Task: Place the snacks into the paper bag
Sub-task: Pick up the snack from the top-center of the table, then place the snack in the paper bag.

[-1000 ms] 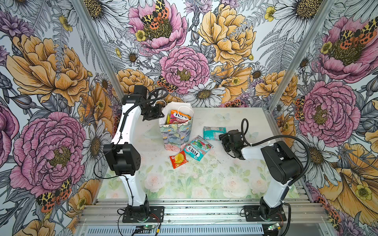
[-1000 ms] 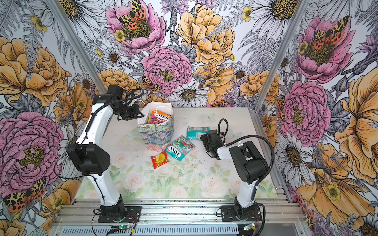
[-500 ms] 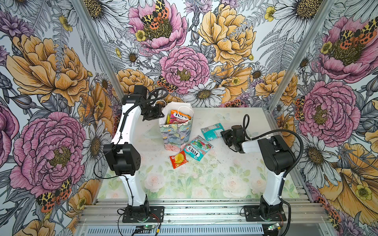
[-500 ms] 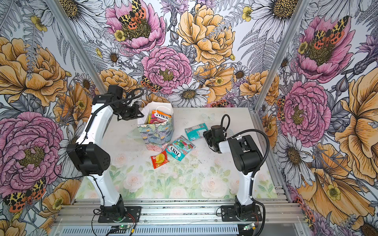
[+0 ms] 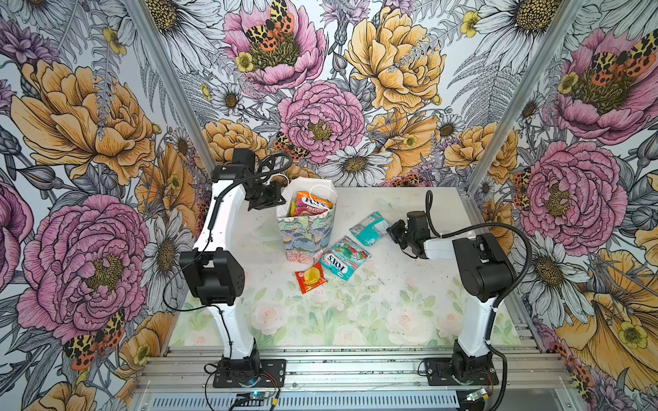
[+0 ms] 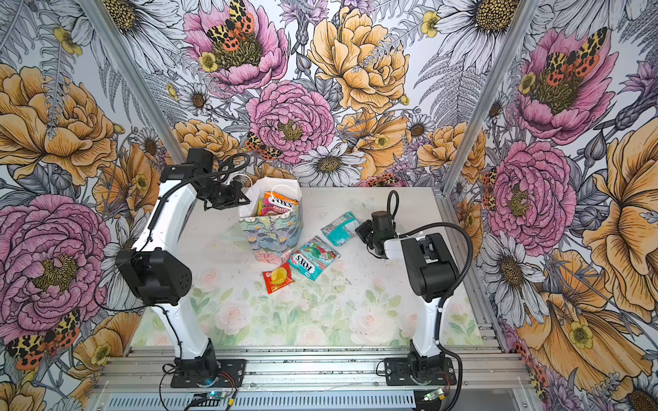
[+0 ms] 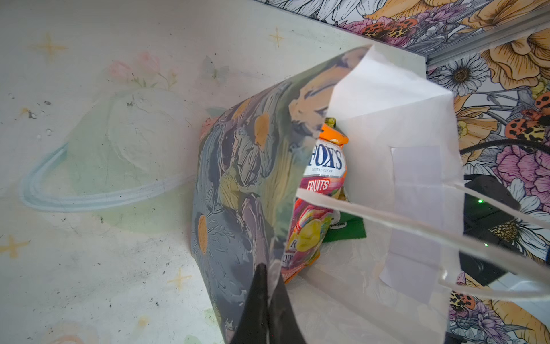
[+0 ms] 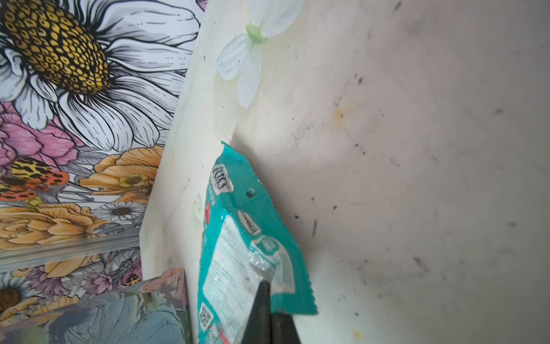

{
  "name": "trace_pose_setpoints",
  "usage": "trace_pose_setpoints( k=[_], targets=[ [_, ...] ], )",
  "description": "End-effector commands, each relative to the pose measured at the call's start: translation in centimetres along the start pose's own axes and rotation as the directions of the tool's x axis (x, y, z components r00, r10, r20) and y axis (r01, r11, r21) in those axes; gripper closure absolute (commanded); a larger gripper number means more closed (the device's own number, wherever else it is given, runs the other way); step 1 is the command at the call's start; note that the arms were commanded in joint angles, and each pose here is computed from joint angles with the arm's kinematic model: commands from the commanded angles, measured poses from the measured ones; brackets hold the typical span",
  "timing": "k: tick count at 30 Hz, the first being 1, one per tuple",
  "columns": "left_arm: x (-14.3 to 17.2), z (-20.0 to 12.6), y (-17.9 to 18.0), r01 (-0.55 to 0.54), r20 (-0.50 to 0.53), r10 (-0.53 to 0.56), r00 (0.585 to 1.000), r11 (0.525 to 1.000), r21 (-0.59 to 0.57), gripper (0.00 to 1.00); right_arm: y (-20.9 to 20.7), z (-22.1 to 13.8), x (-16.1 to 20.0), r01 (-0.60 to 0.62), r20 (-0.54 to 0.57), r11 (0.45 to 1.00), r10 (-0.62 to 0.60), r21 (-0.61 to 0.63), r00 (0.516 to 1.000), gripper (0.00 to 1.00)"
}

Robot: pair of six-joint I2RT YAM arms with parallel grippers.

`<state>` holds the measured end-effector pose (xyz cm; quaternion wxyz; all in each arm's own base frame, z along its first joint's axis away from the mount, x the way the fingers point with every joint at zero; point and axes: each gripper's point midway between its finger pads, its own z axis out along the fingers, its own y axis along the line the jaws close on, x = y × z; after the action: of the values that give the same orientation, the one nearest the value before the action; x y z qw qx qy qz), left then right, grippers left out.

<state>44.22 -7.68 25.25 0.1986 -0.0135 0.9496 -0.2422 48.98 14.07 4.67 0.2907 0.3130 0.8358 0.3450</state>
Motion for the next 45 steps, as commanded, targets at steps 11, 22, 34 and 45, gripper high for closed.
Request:
trace_pose_setpoints(
  k=[11, 22, 34, 45],
  targets=[
    [0.2, -1.0, -0.5, -0.004, 0.007, 0.004, 1.0, 0.999, 0.033, 1.0, 9.1, -7.4, -1.8, 0.293, 0.022, 0.95, -0.292, -0.105, 0.956, 1.0],
    [0.2, -1.1, -1.0, -0.012, 0.009, 0.011, 1.0, 0.999, 0.04, 1.0, 17.8, -13.4, -1.6, 0.423, 0.104, 0.882, -0.41, -0.207, 0.906, 1.0],
    [0.2, -1.3, -1.3, -0.018, 0.013, 0.018, 1.0, 0.999, 0.042, 1.0, 28.7, -18.6, -1.4, 0.535, 0.229, 0.775, -0.484, -0.337, 0.845, 1.0],
    [0.3, -1.1, -1.4, -0.021, 0.008, 0.021, 1.0, 0.999, 0.045, 1.0, 37.6, -19.5, -1.2, 0.604, 0.325, 0.668, -0.509, -0.434, 0.797, 1.0]
  ],
)
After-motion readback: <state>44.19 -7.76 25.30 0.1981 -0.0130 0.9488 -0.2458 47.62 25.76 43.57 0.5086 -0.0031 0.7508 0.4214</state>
